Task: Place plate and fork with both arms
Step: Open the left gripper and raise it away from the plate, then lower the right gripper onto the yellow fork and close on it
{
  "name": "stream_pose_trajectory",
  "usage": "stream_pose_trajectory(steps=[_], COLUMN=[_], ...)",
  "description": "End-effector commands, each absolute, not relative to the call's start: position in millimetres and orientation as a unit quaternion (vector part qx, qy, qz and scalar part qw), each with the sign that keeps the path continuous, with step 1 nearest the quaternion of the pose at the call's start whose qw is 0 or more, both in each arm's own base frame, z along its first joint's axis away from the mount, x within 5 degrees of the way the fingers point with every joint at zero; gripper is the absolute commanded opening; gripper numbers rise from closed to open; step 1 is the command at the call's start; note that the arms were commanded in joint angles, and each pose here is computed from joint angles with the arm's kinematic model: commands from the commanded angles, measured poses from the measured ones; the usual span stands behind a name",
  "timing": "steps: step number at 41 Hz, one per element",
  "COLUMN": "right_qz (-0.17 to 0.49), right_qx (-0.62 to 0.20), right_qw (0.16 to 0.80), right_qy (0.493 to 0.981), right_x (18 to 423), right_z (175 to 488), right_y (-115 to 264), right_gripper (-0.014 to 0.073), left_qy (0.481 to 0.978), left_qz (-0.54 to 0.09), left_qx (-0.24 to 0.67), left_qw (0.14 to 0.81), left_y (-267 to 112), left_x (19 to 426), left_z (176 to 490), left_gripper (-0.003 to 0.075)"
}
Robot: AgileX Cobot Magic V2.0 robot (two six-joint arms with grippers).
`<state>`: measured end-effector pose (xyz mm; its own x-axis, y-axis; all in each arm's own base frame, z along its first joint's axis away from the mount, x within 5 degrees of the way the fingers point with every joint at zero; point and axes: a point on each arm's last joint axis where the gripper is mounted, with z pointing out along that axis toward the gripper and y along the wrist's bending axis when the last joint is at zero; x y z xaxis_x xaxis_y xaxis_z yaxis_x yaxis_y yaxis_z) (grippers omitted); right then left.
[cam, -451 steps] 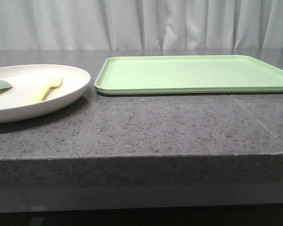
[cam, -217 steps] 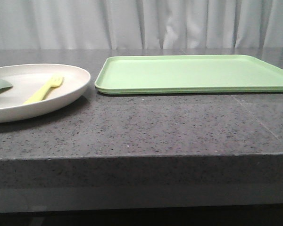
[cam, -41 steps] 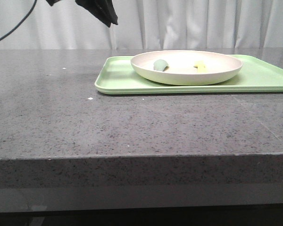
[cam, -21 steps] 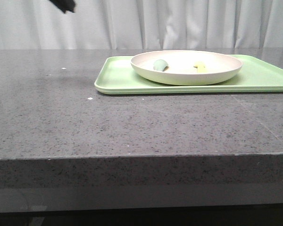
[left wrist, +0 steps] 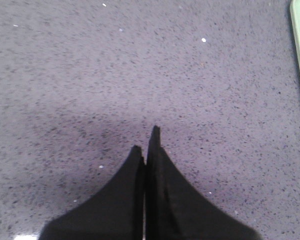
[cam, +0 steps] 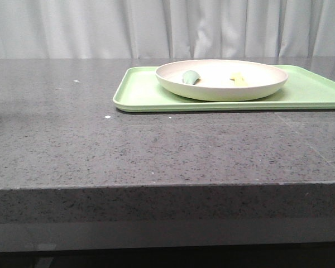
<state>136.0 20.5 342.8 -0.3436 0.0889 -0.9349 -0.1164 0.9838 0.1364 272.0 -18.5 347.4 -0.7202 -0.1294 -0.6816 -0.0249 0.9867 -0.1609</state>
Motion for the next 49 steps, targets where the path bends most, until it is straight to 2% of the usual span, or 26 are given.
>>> stream_pose_trajectory(steps=[1, 14, 23, 31, 38, 49], right_qz=[0.088, 0.088, 0.088, 0.094, 0.112, 0.107], right_qx=[-0.010, -0.010, -0.010, -0.005, 0.012, 0.012], right_qw=[0.616, 0.616, 0.616, 0.623, 0.609, 0.530], right_qy=[0.783, 0.783, 0.783, 0.777, 0.785, 0.841], right_x=[138, 138, 138, 139, 169, 254], right_z=[361, 361, 361, 363, 366, 364], right_y=[20, 20, 20, 20, 25, 36], right_gripper=[0.0653, 0.0653, 0.0653, 0.0653, 0.0653, 0.0653], left_qy=[0.875, 0.778, 0.738, 0.718, 0.718, 0.722], left_qz=[-0.070, -0.058, -0.057, -0.058, -0.058, -0.058], left_qx=[-0.040, -0.029, -0.024, -0.024, -0.024, -0.024], left_qw=[0.478, 0.625, 0.672, 0.693, 0.693, 0.689], left_y=[-14, -8, -5, -4, -4, -4], left_x=[248, 161, 102, 73, 69, 70], left_z=[371, 374, 356, 336, 327, 325], left_gripper=[-0.0018, -0.0018, -0.0018, -0.0018, -0.0018, -0.0018])
